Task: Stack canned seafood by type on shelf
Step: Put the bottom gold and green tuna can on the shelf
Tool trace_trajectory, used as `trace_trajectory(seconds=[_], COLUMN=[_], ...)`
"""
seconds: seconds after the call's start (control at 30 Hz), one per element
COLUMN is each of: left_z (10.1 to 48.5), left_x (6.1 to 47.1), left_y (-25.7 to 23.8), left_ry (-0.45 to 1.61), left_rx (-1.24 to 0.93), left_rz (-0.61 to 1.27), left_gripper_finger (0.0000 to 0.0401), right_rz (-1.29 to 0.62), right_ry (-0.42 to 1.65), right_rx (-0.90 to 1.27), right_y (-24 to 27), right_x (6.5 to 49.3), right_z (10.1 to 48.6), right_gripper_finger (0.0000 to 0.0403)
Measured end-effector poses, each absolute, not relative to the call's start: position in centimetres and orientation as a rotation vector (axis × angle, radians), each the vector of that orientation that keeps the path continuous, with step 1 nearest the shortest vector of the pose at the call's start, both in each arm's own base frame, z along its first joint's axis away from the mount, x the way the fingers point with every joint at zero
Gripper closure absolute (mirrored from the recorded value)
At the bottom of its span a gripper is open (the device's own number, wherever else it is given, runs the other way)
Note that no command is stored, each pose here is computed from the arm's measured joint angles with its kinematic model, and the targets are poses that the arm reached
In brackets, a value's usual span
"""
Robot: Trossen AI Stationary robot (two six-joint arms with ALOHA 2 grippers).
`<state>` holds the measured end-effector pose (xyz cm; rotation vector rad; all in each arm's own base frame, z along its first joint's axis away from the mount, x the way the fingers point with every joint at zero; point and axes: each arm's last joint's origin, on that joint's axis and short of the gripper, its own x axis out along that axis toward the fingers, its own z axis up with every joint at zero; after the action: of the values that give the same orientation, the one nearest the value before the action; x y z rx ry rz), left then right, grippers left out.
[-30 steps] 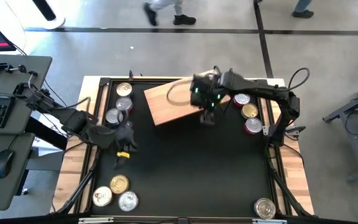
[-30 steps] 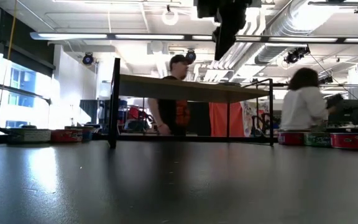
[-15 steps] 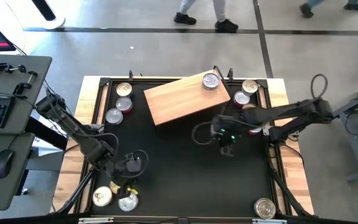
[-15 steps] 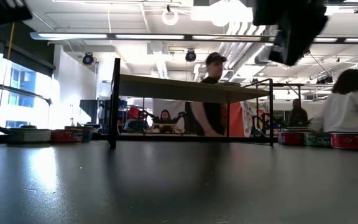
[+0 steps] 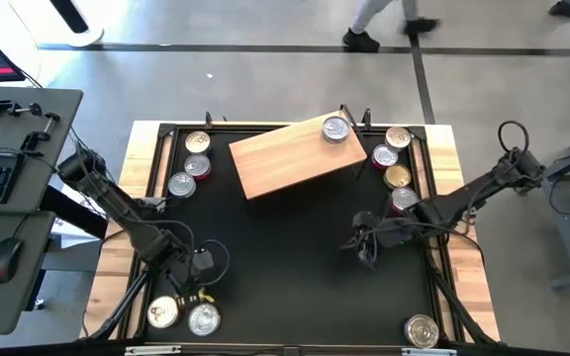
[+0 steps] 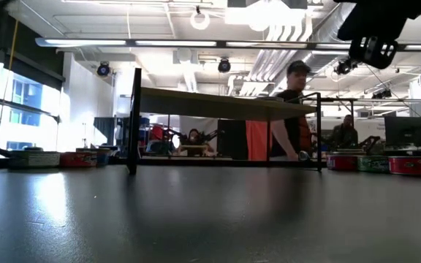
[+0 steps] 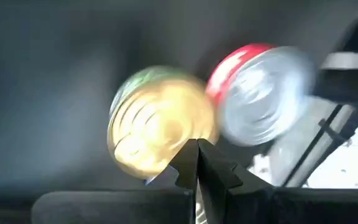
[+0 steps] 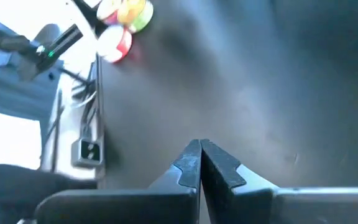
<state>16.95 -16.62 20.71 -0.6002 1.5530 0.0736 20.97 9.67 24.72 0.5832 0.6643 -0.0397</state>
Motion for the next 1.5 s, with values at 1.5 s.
trace_trajectory(seconds=[1.5], left_z=[14.0], left_x=[35.8], left_y=[-13.0], left_ry=[0.930], left_rx=[-0.519], left_rz=[0.110], left_gripper_finger=[0.0401], right_rz=[-0.114], right_ry=[0.593], right_rx=[0.610], right_y=[9.6], right_x=[21.1], right_z=[25.0], right_gripper_finger=[0.0403])
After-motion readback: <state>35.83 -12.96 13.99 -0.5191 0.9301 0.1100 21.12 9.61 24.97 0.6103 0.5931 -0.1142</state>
